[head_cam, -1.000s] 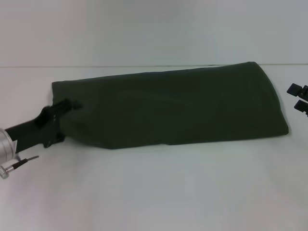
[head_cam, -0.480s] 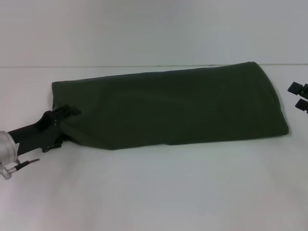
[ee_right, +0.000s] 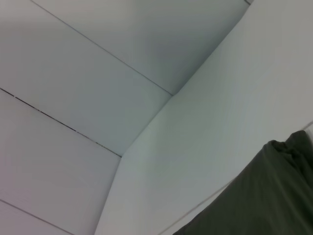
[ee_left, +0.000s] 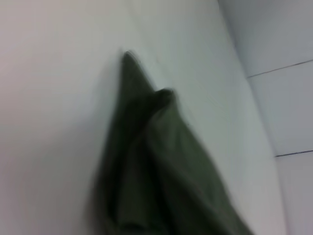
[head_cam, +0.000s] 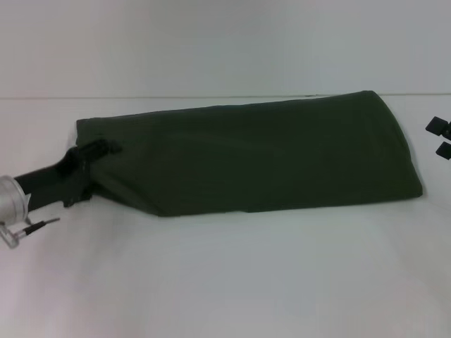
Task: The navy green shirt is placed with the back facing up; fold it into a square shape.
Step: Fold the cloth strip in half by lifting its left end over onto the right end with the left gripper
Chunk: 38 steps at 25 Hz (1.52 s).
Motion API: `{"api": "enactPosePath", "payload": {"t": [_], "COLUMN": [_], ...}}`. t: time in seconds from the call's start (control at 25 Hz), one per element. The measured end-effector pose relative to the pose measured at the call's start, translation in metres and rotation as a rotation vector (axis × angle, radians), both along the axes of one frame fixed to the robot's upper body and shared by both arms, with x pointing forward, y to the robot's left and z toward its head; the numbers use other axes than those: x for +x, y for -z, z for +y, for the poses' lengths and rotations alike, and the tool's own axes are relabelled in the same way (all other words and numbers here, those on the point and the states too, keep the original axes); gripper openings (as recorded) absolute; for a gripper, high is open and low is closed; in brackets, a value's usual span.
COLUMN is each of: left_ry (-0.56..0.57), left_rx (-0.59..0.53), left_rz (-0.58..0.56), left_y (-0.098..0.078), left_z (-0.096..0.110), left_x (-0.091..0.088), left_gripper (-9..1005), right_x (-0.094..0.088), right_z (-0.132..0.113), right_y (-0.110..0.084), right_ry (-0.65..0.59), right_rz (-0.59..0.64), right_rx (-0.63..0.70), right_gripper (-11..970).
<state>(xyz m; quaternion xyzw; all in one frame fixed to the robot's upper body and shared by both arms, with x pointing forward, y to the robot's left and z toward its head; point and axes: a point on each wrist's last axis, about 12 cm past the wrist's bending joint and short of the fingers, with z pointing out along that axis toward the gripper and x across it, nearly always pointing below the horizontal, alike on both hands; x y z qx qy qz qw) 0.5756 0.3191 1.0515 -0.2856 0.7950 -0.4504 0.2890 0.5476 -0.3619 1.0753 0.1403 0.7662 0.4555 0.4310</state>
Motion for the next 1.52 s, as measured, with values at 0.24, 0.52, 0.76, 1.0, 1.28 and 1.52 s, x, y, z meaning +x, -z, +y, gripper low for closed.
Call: {"api": "enactPosePath", "payload": {"t": [0.24, 0.52, 0.76, 1.0, 1.28, 1.52], "left_ry": [0.013, -0.016, -0.032, 0.005, 0.007, 0.02], "left_rx": [0.011, 0.037, 0.057, 0.062, 0.069, 0.083], "left_rz": [0.094, 0.093, 0.075, 0.047, 0.044, 0.03], "left_y": [0.006, 0.006, 0.005, 0.001, 0.001, 0.001], "left_z": [0.005, 0.006, -0.002, -0.004, -0.002, -0.001], "left_x": [-0.007, -0.002, 0.008, 0.008, 0.007, 0.006], "left_gripper": [881, 867, 855, 844, 663, 412], "right_x": [0.003, 0.004, 0.004, 0.004, 0.003, 0.003], "right_z": [0.001, 0.001, 0.002, 0.002, 0.001, 0.0], "right_y": [-0.002, -0.002, -0.002, -0.002, -0.001, -0.001], "right_ry": [0.001, 0.004, 0.004, 0.005, 0.009, 0.014], "right_rz": [-0.005, -0.004, -0.002, -0.001, 0.0, 0.0], "right_rx": [0.002, 0.0, 0.001, 0.003, 0.005, 0.007], "right_gripper": [926, 926, 926, 926, 926, 926]}}
